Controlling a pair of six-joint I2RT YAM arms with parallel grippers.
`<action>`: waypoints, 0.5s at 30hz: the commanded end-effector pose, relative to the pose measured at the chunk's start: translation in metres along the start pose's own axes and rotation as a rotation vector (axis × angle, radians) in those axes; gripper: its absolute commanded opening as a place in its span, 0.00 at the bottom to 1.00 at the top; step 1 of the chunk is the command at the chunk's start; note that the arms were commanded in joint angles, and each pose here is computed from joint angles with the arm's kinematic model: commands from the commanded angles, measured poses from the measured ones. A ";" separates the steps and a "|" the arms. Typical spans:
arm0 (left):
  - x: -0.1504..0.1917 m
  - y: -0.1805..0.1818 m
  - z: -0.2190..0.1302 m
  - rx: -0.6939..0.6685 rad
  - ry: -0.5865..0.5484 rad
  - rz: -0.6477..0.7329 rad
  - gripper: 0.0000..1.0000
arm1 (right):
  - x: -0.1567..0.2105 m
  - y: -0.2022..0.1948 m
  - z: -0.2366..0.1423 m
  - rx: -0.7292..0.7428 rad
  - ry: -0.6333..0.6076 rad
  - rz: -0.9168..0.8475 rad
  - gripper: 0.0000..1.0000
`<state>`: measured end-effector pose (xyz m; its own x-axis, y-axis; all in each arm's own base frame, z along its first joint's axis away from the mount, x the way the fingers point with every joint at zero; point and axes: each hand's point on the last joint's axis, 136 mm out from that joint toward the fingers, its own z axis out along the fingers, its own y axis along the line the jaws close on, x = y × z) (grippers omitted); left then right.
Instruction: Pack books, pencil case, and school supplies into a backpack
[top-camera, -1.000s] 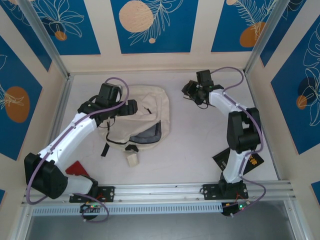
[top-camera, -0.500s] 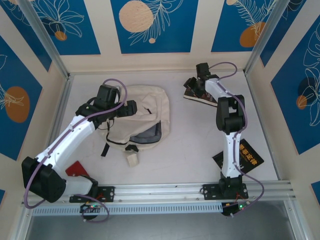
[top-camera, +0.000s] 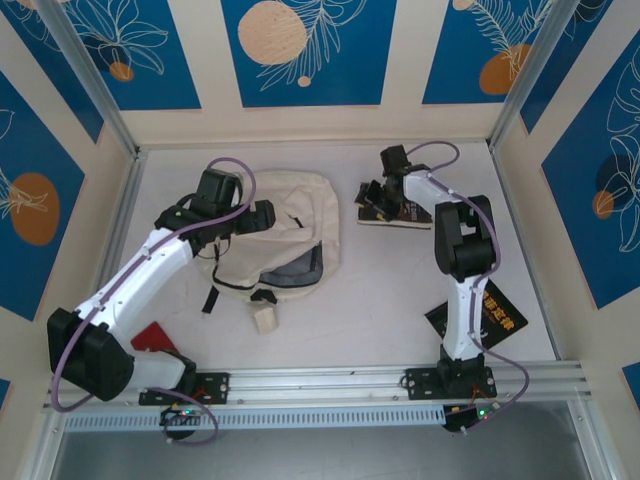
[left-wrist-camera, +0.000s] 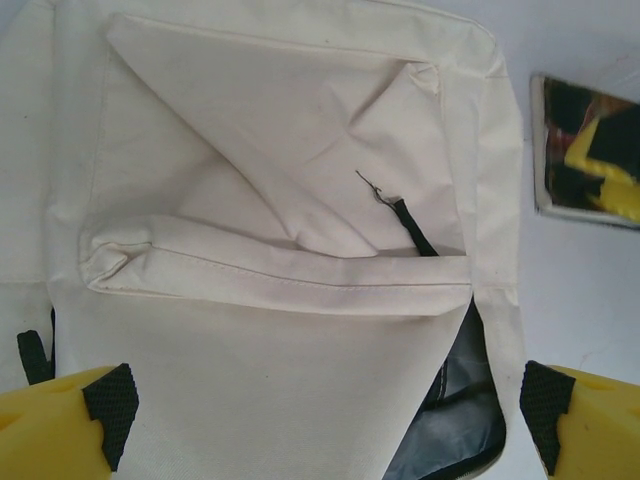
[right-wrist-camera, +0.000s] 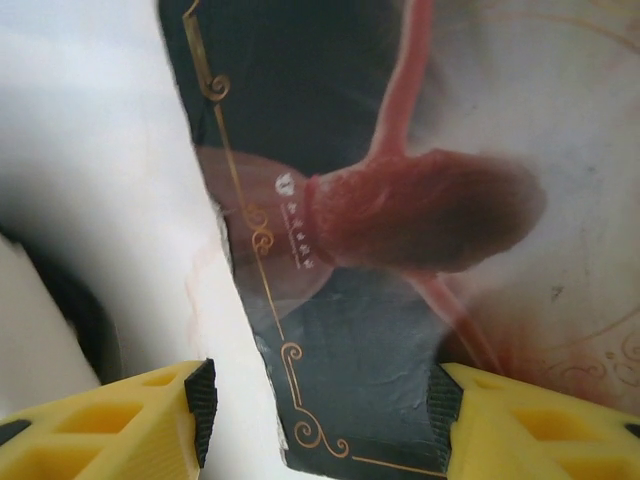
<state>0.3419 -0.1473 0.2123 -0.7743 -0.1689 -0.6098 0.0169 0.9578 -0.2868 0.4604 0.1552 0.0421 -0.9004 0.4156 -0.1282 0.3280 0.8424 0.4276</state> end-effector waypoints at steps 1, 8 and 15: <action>0.003 -0.003 0.009 0.019 0.022 -0.021 0.99 | 0.064 -0.019 -0.011 0.014 0.155 -0.026 0.61; 0.007 -0.014 0.020 0.061 0.049 -0.022 0.99 | 0.142 -0.068 -0.035 0.101 0.222 -0.020 0.61; 0.010 -0.029 0.024 0.112 0.066 -0.011 0.99 | 0.154 -0.093 -0.071 0.174 0.159 -0.029 0.61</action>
<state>0.3485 -0.1695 0.1947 -0.8110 -0.1625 -0.5621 0.0467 0.9396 -0.3391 0.2857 0.1333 0.0405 -0.9425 0.3341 0.0126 0.3194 0.8887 0.3290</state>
